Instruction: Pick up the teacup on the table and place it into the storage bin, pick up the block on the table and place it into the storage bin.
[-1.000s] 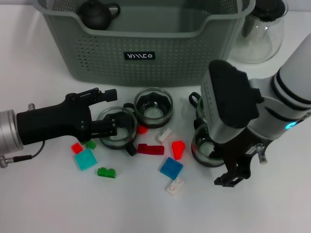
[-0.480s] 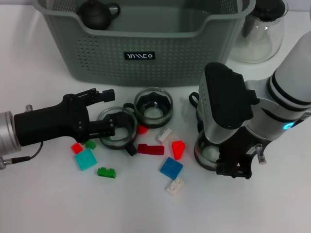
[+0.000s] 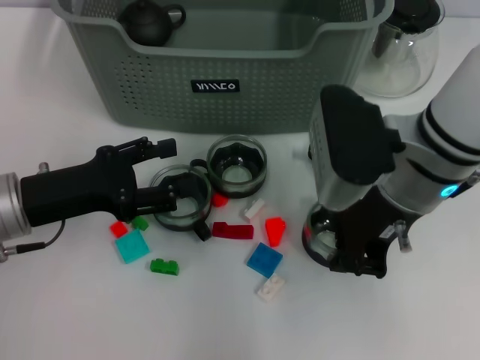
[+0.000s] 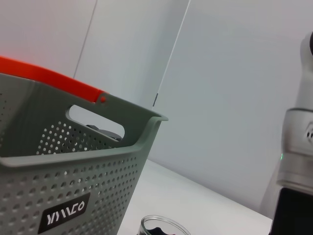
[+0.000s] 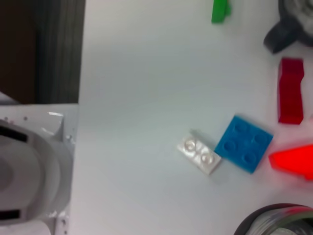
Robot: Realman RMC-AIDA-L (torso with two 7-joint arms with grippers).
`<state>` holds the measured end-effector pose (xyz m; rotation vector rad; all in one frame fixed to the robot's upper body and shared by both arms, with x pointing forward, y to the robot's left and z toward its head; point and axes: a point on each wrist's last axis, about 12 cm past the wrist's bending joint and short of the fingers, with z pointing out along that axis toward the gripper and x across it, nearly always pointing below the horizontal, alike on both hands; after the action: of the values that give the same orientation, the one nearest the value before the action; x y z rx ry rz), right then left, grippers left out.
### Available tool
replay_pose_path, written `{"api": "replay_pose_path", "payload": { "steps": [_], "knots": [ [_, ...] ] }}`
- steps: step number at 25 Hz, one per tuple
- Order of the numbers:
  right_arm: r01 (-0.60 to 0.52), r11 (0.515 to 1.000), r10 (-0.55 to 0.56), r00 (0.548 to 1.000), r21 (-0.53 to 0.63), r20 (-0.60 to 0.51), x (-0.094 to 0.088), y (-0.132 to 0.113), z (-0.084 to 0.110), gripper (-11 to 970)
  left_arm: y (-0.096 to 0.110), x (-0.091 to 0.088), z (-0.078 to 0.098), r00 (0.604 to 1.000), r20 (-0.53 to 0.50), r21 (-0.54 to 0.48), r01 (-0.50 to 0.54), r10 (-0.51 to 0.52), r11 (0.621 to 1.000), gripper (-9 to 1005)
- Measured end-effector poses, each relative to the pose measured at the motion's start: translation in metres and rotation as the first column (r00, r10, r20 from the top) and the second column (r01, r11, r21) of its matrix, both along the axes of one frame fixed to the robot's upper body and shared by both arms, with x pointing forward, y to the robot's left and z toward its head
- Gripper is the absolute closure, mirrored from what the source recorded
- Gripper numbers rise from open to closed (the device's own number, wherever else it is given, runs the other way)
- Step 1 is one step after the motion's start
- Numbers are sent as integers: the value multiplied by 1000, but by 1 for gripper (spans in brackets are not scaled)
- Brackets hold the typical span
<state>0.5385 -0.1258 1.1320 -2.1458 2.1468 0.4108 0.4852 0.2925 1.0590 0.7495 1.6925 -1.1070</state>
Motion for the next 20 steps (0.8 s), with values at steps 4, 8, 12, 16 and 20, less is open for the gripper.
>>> {"api": "replay_pose_path", "payload": {
  "steps": [4,8,12,16,20],
  "knots": [
    [17,999,-16,1000,32,-15,1,-4,14,893,0,0,0,1000,1,-1,1,-1,1000,136],
    [50,994,-45,998,98,-51,2,-12,37,903,0,0,1,1000,1,-3,3,-3,1000,136],
    [94,987,-83,993,133,-87,3,-23,60,903,1,0,2,1000,6,-9,4,-4,1000,136],
    [161,970,-144,984,182,-102,8,-33,85,903,2,-1,2,1000,9,-15,0,0,1000,136],
    [203,936,-175,977,288,-122,12,-34,111,903,3,-3,1,1000,5,-16,-4,4,1000,136]
  ]
}}
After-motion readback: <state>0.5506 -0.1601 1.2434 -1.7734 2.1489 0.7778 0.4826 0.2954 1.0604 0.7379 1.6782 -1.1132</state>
